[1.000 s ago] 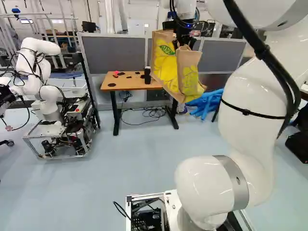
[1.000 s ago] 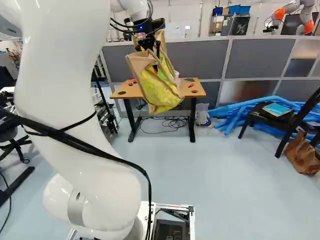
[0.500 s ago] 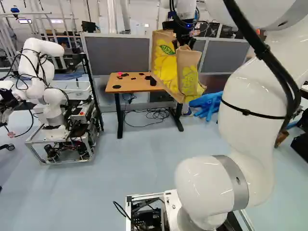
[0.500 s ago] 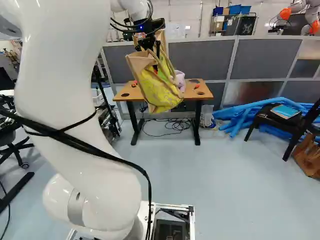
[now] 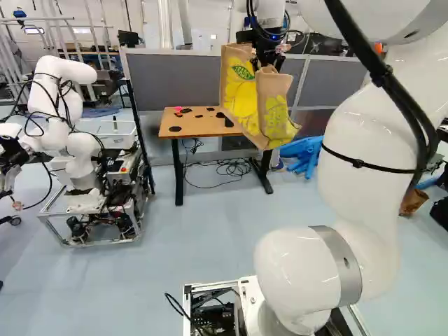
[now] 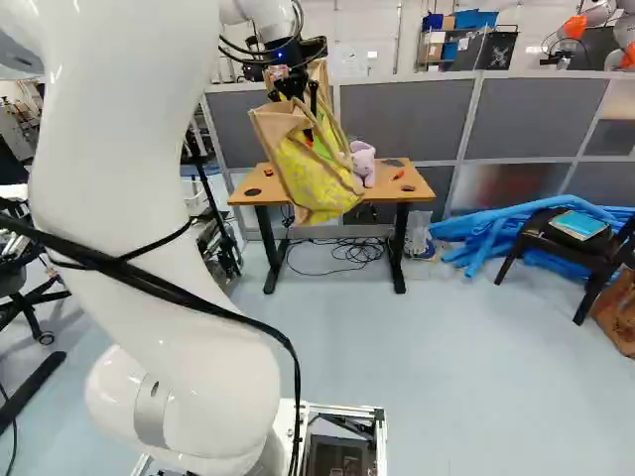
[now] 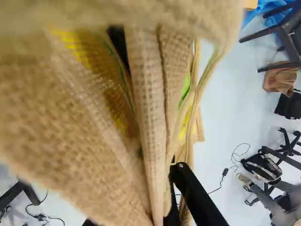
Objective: Pick up the bag on the ground and place it on the table
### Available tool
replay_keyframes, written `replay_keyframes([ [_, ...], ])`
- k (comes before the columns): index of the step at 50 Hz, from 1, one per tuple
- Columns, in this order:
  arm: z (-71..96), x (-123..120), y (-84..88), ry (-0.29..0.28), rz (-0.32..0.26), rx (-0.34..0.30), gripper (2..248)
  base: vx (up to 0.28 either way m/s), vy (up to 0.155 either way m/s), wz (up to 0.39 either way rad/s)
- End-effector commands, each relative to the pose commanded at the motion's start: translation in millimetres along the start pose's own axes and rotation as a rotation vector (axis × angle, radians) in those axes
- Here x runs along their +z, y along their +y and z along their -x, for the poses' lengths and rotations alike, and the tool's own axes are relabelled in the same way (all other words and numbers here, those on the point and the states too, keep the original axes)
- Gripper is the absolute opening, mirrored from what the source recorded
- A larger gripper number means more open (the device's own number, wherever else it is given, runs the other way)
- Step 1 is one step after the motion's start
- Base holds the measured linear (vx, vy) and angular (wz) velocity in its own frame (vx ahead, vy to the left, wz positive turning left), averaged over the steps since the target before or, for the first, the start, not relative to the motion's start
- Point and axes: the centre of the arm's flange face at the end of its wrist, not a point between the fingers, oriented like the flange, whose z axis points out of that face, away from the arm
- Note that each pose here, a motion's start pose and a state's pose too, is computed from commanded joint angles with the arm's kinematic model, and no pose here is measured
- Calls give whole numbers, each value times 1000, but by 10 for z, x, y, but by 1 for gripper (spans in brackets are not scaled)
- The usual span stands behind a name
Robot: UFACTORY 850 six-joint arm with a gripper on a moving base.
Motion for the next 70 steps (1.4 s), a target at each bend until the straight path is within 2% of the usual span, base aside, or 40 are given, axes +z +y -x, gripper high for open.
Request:
replay_keyframes([
  [24,0,0,0,0,0,0,22,95,104,-13],
  [70,0,0,0,0,0,0,22,79,46,-13],
])
